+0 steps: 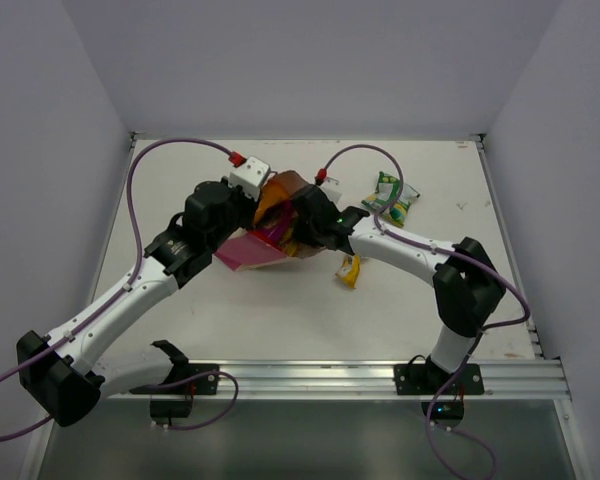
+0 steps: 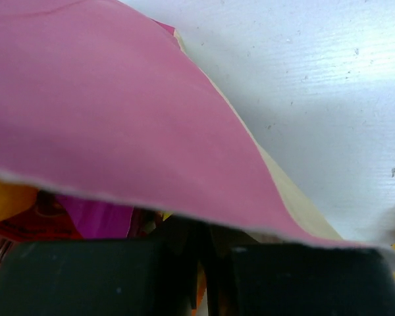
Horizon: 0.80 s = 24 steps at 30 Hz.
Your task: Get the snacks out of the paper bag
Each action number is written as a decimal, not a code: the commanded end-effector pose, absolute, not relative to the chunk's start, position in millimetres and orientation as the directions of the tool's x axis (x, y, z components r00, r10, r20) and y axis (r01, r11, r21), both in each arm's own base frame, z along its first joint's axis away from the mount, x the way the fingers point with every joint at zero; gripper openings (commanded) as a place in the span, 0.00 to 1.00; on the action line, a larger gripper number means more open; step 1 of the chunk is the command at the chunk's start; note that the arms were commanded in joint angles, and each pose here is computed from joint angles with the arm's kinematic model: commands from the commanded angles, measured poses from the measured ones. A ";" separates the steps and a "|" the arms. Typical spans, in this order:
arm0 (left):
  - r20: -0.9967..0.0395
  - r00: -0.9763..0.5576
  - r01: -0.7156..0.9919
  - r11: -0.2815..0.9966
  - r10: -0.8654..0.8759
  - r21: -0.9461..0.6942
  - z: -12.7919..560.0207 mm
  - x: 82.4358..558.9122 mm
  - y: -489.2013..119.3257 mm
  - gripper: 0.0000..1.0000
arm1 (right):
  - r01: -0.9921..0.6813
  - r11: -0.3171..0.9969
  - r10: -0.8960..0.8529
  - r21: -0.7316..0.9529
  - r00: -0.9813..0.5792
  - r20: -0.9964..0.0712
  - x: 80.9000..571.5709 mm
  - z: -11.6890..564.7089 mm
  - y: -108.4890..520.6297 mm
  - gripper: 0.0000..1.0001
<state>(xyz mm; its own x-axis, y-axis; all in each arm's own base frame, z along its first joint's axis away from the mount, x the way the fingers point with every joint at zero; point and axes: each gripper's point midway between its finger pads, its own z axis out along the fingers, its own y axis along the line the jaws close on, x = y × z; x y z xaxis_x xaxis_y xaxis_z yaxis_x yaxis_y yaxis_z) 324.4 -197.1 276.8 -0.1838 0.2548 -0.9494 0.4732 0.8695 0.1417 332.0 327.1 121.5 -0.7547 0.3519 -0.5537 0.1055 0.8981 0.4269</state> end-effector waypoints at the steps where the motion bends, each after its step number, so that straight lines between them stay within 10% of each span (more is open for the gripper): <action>1: -0.965 -0.146 0.442 0.887 0.220 0.135 294.5 327.5 -193.1 0.00 | 0.077 0.887 0.371 0.456 -0.707 -0.602 339.6 158.3 320.4 0.00; 14: -0.954 -0.138 0.359 0.912 0.265 0.201 297.4 336.4 -176.1 0.00 | -0.324 0.806 0.367 0.495 -0.381 -0.848 326.8 394.5 292.7 0.00; 24: -0.947 -0.160 0.327 0.920 0.279 0.216 289.2 342.5 -171.4 0.00 | -0.308 0.798 0.477 0.518 -0.203 -0.855 324.0 457.2 174.5 0.00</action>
<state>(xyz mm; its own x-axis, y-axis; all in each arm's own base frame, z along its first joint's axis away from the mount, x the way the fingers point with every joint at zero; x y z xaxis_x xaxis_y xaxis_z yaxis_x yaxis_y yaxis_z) 326.4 -186.4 246.4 -0.2647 0.3373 -0.9034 0.4331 0.8786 0.2011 334.9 195.6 415.8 -0.3159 0.4534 -0.8335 -0.2269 0.8169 0.5303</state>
